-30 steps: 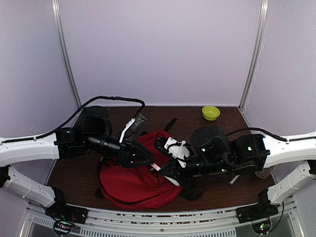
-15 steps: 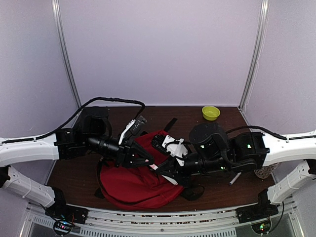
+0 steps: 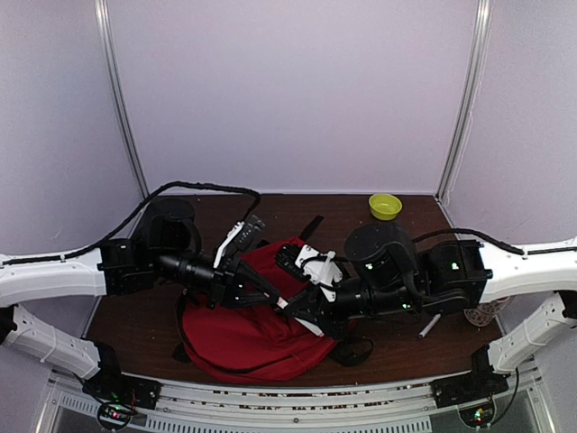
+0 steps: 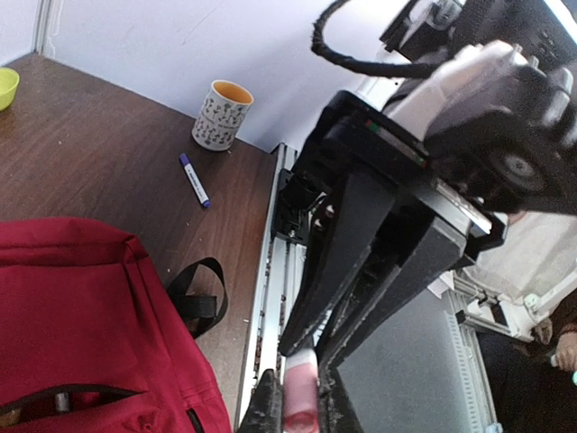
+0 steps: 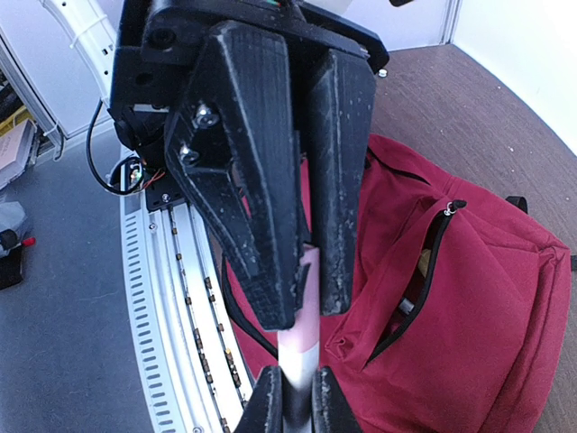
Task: Pack the student bag
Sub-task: Pass from the right arm to the left
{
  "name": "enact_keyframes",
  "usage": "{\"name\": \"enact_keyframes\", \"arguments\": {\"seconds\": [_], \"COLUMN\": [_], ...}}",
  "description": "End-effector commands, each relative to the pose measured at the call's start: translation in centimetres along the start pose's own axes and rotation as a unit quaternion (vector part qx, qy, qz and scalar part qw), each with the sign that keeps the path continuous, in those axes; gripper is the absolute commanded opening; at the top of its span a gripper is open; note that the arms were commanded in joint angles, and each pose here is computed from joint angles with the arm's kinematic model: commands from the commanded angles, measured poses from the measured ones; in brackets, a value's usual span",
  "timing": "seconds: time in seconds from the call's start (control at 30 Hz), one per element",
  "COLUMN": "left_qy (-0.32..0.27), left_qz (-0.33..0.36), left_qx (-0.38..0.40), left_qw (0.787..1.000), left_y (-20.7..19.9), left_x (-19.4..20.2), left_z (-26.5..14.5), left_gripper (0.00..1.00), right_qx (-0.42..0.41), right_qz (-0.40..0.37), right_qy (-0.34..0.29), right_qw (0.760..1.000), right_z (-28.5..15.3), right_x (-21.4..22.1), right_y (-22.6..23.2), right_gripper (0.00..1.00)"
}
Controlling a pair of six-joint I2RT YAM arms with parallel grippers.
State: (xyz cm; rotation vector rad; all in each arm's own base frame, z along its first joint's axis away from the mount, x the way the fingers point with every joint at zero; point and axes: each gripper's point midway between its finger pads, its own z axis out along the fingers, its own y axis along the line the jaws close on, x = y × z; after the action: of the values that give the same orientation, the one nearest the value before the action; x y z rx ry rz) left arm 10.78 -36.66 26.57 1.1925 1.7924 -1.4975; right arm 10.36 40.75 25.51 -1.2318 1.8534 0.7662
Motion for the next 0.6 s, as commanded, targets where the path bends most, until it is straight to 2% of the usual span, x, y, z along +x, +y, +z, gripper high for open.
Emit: {"name": "enact_keyframes", "arguments": {"seconds": [0.0, 0.3, 0.33, 0.4, 0.57], "left_qy": [-0.021, -0.024, -0.024, -0.022, -0.018], "left_qz": [0.026, 0.025, 0.024, 0.022, 0.017], "left_qx": [0.018, 0.0, -0.005, -0.021, -0.06], "left_qw": [0.999, 0.999, 0.999, 0.999, 0.998], "left_y": [-0.9, -0.4, -0.2, 0.2, 1.3], "left_x": [-0.8, -1.0, -1.1, -1.1, -1.2], "left_z": [-0.2, -0.2, -0.3, -0.3, -0.7], "left_gripper": [0.0, 0.0, 0.0, 0.0, 0.0], "right_qx": [0.009, 0.027, 0.029, 0.033, 0.042], "right_qz": [0.0, 0.004, 0.004, 0.005, 0.01], "right_qy": [-0.02, -0.028, -0.029, -0.031, -0.028], "right_qw": [1.0, 0.999, 0.999, 0.999, 0.999], "right_z": [-0.2, -0.5, -0.5, -0.6, -0.5], "right_x": [-1.5, -1.9, -1.9, -2.0, -1.8], "right_y": [-0.1, -0.7, -0.8, -0.9, -1.3], "right_gripper": [0.0, 0.01, 0.05, 0.22, 0.51]}}
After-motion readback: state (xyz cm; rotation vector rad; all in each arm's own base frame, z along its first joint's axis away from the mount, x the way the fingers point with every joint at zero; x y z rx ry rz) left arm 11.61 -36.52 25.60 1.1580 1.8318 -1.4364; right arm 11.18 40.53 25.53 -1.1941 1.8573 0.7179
